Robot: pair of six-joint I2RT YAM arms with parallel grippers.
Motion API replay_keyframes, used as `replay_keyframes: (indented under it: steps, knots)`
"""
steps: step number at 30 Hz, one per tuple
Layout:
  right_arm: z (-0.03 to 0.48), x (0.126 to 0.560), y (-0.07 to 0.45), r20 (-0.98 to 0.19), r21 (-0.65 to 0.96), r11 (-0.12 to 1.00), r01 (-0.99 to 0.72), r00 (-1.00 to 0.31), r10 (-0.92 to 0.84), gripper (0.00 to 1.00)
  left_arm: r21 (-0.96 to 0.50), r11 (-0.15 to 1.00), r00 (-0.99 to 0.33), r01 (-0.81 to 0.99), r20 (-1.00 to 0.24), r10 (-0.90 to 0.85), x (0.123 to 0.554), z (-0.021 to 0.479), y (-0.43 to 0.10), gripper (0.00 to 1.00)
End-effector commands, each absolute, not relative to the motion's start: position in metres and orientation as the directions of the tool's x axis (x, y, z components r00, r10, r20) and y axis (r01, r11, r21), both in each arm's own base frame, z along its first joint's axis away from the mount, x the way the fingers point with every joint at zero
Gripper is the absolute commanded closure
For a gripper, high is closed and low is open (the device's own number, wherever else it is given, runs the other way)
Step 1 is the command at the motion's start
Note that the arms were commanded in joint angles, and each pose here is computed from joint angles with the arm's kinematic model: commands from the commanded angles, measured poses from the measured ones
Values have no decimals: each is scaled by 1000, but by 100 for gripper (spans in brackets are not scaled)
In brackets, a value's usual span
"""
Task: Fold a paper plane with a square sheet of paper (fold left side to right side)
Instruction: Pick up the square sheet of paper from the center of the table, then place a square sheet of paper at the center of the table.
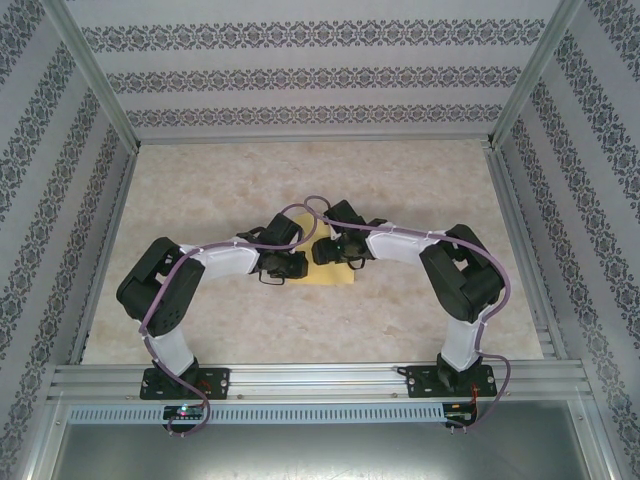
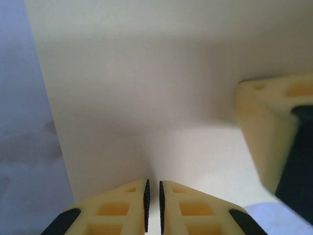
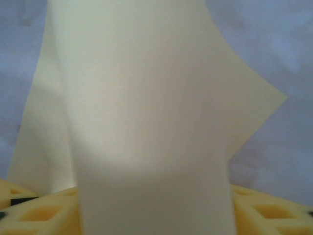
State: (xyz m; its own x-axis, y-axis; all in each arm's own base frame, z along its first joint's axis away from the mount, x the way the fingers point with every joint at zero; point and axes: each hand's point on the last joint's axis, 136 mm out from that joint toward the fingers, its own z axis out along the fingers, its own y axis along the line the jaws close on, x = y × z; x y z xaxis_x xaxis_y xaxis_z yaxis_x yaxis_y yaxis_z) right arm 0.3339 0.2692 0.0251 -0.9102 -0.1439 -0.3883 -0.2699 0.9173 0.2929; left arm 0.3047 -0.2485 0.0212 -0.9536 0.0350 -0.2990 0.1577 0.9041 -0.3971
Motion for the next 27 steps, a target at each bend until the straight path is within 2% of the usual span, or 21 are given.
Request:
replay_keyframes:
  steps: [1, 4, 10, 12, 15, 19, 22, 27]
  knots:
    - [33, 324, 270, -379, 310, 908, -283, -912, -155, 48, -442, 883, -943, 157, -334, 0, 308, 39, -248, 80]
    - [44, 327, 272, -404, 327, 896, -302, -901, -156, 59, -496, 856, -933, 148, -357, -46, 312, 58, -243, 76]
    - [79, 327, 279, -481, 425, 826, -371, -865, -141, 70, -602, 786, -886, 144, -433, -169, 318, 103, -211, 64]
    - [94, 325, 280, -507, 465, 790, -400, -852, -133, 71, -637, 755, -862, 159, -462, -208, 318, 119, -200, 57]
    - [129, 320, 279, -564, 547, 699, -461, -820, -100, 72, -667, 719, -797, 196, -535, -279, 315, 149, -181, 36]
    - [184, 305, 270, -648, 619, 544, -566, -760, -53, 72, -671, 670, -692, 318, -647, -320, 304, 200, -175, 17]
    - [226, 283, 264, -710, 601, 446, -663, -699, -82, 71, -659, 608, -619, 444, -716, -323, 292, 242, -180, 8]
    - [282, 243, 260, -787, 544, 324, -774, -605, -122, 71, -599, 467, -521, 650, -799, -300, 268, 302, -196, 3]
